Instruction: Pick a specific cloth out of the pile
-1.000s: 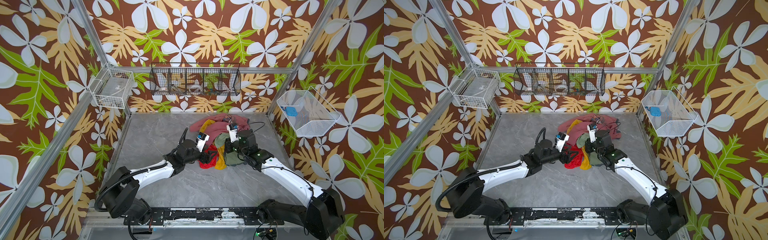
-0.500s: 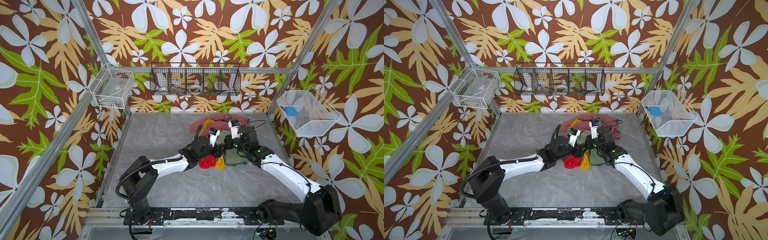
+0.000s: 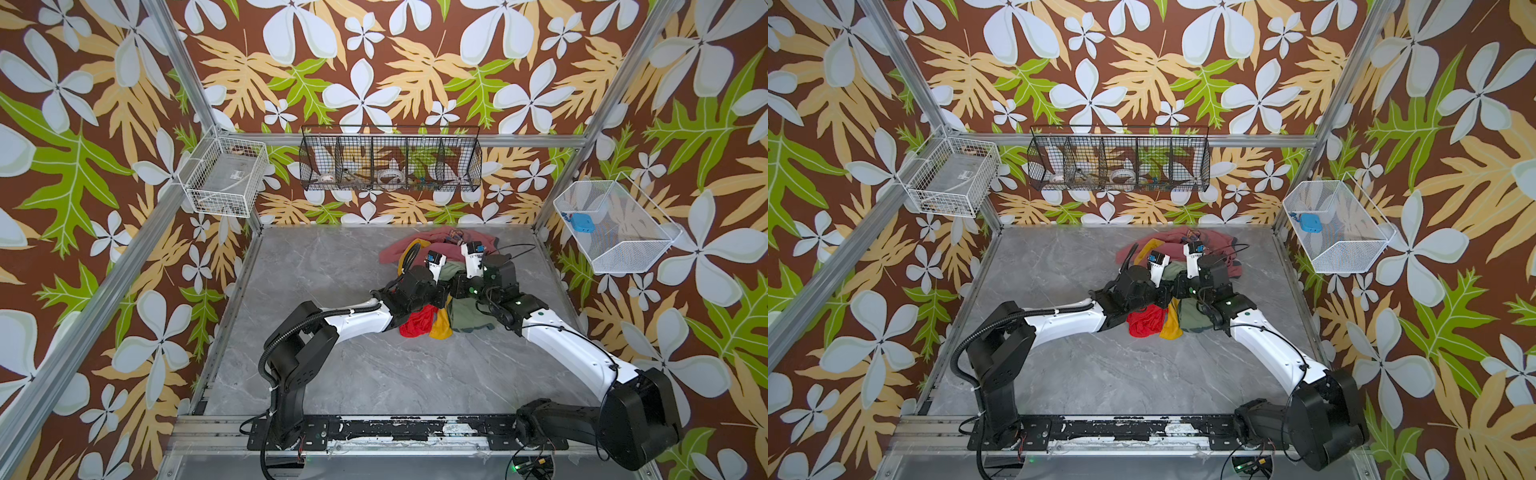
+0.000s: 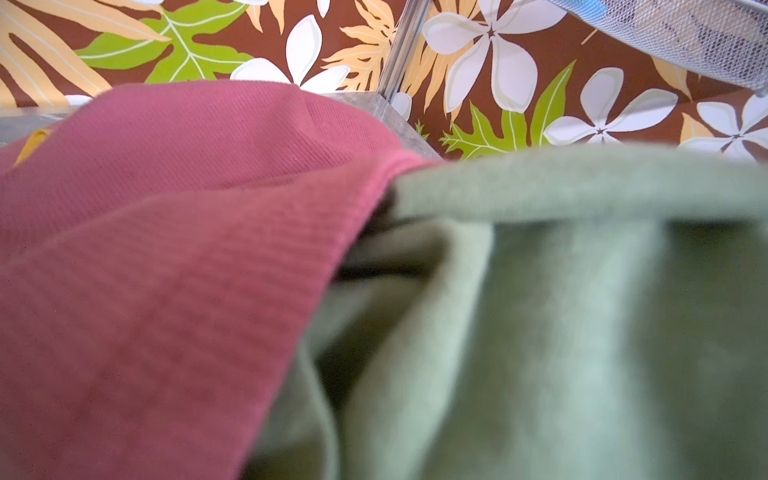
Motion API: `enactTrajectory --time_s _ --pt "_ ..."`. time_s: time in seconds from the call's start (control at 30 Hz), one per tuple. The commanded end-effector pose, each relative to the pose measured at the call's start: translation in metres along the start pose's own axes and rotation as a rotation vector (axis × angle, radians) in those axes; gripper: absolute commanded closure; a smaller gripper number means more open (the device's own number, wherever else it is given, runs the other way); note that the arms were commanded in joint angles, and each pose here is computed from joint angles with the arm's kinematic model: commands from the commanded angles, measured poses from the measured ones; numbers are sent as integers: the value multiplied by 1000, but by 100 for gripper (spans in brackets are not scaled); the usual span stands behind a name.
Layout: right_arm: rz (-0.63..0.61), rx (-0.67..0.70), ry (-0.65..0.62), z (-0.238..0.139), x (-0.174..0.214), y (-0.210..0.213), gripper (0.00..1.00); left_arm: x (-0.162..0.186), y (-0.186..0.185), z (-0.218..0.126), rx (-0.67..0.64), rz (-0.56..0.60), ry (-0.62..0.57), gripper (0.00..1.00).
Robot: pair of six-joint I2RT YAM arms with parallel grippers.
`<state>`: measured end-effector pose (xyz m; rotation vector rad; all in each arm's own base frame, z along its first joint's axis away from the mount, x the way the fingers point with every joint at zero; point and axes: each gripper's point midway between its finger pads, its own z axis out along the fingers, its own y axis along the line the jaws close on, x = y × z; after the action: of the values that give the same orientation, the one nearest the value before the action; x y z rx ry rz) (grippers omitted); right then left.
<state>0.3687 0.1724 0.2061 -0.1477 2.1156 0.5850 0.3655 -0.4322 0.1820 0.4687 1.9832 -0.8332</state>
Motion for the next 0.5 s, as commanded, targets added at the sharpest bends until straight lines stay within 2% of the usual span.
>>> enactTrajectory --time_s 0.0,0.07,0.2,0.27,0.37,0.47 --pt "48 7 2 -2 5 -10 90 -21 -9 -1 15 15 -31 91" --pt "97 11 -18 -6 3 -23 81 -27 -13 -3 15 28 -19 100" --pt "117 27 -33 -11 0 -39 73 -42 -21 -12 28 34 -16 100" --pt "106 25 -29 -11 0 -39 63 -50 -28 -17 47 27 -27 100" --pt "105 32 -25 -11 4 -41 43 -62 -34 -25 61 12 -39 100" --pt "109 60 -28 -12 8 -47 11 -70 -42 -32 80 -4 -29 100"
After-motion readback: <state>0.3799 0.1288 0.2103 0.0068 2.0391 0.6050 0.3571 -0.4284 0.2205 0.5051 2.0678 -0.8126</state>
